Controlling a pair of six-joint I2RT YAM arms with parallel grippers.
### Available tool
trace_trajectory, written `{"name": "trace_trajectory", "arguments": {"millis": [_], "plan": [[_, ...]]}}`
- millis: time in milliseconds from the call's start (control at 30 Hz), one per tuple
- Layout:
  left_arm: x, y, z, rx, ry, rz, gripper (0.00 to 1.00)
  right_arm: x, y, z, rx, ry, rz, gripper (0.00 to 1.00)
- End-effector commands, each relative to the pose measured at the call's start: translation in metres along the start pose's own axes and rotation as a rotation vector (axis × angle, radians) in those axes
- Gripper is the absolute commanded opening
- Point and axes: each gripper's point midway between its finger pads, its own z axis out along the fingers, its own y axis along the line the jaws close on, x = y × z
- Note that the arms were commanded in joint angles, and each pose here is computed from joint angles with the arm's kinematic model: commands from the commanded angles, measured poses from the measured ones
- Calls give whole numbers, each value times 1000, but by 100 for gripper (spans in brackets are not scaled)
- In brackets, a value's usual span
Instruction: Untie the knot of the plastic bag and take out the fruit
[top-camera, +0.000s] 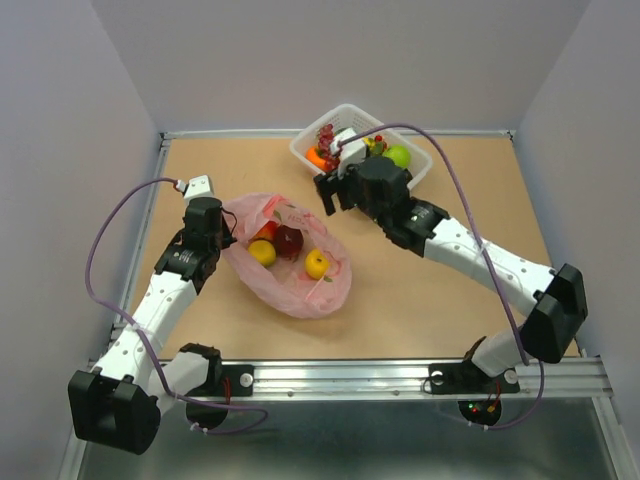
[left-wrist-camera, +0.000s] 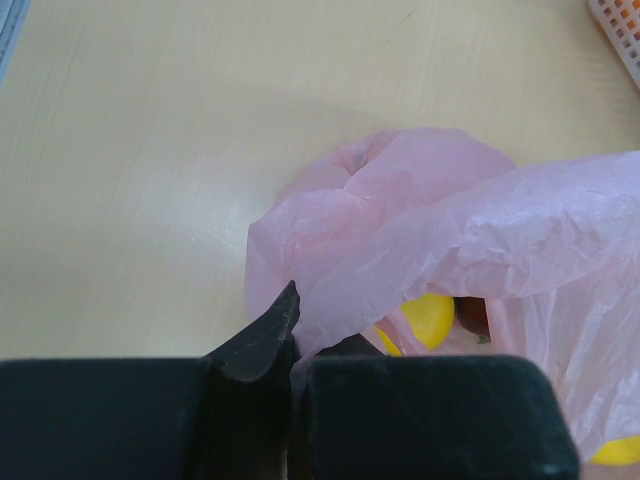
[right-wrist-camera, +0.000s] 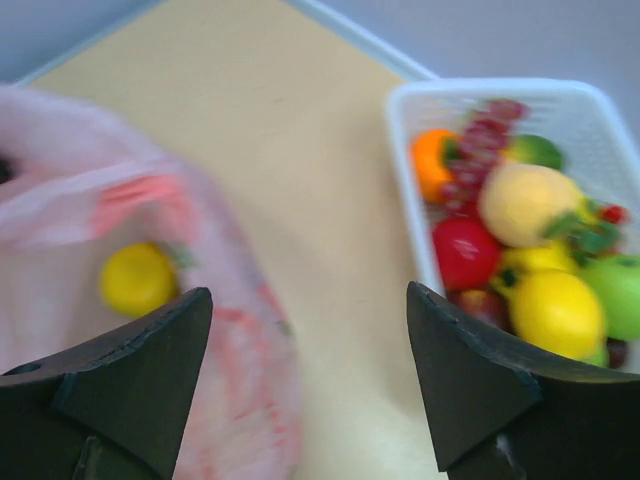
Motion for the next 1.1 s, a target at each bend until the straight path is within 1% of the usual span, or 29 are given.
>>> {"name": "trace_trajectory", "arguments": {"millis": [0, 67, 167, 267, 300, 500, 533, 600, 667, 733, 800, 833, 900, 933, 1067], "plan": [[-8, -3, -1, 19, -37, -7, 12, 20, 78, -22, -190, 50, -26, 80], [-7, -2, -1, 18, -35, -8, 12, 22, 100, -26, -232, 55, -32, 78], [-7, -3, 0, 19, -31, -5, 12, 36, 135, -30, -327, 92, -22, 75], [-6, -3, 0, 18, -29, -4, 12, 63, 155, -25, -365, 154, -30, 74], [-5, -2, 0, 17, -27, -4, 12, 79, 158, -21, -364, 189, -43, 73], [-4, -4, 1, 26, -24, -3, 12, 141, 161, -14, -334, 325, -22, 73], [-4, -5, 1, 31, -22, 0, 12, 157, 158, -13, -308, 360, -21, 73], [-3, -5, 1, 31, -17, 3, 12, 172, 153, -13, -277, 388, -22, 73], [-3, -5, 1, 34, -19, 2, 12, 192, 142, -13, -209, 415, -15, 74], [-4, -6, 1, 36, -21, 1, 12, 209, 131, -14, -135, 422, 1, 78], [-4, -6, 1, 36, -20, 1, 12, 219, 126, -14, -99, 423, 16, 81], [-4, -6, 1, 38, -21, 1, 12, 222, 122, -14, -68, 417, 40, 86], [-2, -6, 2, 36, -17, 4, 12, 234, 120, -15, -52, 415, 56, 91], [-2, -6, 2, 36, -17, 4, 12, 234, 120, -14, -47, 401, 67, 92], [-2, -7, 2, 41, -13, 6, 12, 250, 118, -13, -25, 416, 78, 92]]}}
